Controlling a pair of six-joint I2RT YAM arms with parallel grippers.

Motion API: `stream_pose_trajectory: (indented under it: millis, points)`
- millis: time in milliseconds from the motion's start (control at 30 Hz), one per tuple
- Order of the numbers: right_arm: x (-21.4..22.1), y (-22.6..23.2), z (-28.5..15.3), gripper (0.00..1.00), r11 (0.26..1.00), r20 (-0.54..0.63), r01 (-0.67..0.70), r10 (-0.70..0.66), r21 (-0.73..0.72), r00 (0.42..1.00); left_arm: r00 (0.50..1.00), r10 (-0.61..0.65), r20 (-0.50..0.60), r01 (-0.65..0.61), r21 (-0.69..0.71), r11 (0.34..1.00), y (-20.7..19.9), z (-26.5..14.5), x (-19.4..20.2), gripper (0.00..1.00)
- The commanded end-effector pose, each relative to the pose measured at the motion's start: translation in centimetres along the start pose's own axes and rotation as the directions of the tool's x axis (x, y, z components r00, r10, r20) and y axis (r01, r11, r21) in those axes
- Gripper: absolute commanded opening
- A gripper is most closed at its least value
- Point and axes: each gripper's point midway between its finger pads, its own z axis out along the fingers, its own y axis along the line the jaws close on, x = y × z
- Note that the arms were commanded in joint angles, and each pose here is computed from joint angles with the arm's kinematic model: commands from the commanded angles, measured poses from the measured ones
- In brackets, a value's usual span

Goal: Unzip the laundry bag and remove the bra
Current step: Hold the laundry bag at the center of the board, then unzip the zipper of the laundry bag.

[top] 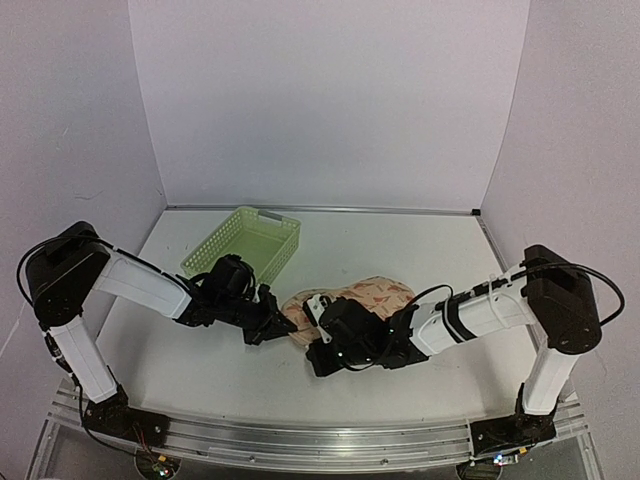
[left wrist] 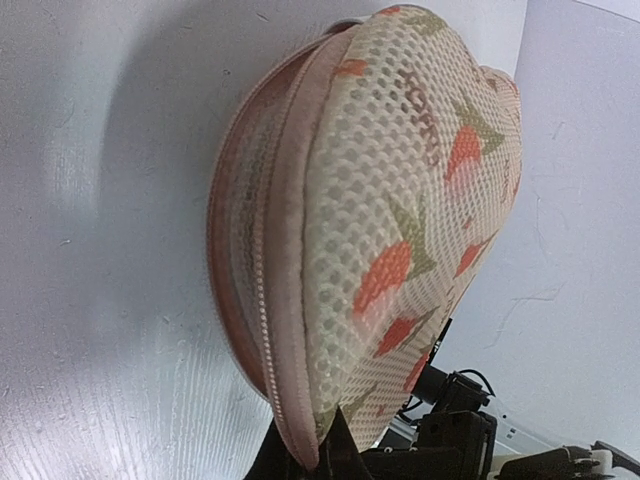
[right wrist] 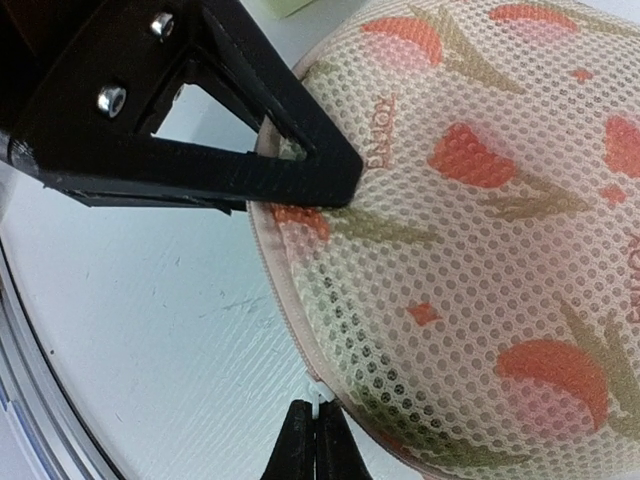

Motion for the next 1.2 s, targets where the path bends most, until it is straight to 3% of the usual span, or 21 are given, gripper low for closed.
stream_pose_trajectory:
  millis: [0, 667, 900, 1167]
  points:
    - [-1.7, 0.9, -1.8, 0.0, 0.999, 0.07, -0.019, 0.022, -0.046, 0.997, 0.997, 0.054, 0.046, -0.057, 0.074, 0.996, -2.5, -0.9, -1.2, 0.0]
    - [1.9, -6.6, -5.5, 0.0, 0.983, 0.049, -0.051, 0.043, 0.174, 0.998, 0.968, 0.245, -0.048, -0.235, 0.16, 0.959, -4.5, -3.0, 0.0, 0.0]
    - [1.9, -8.7, -6.4, 0.0, 0.971, 0.052, -0.067, 0.056, 0.231, 0.997, 0.947, 0.319, -0.026, -0.317, 0.06, 0.946, -4.3, -4.6, -0.8, 0.0]
    - [3.1, -11.1, -7.3, 0.0, 0.949, 0.046, -0.121, 0.113, 0.291, 0.993, 0.947, 0.321, 0.012, -0.321, 0.01, 0.947, -3.6, -6.2, -2.3, 0.0]
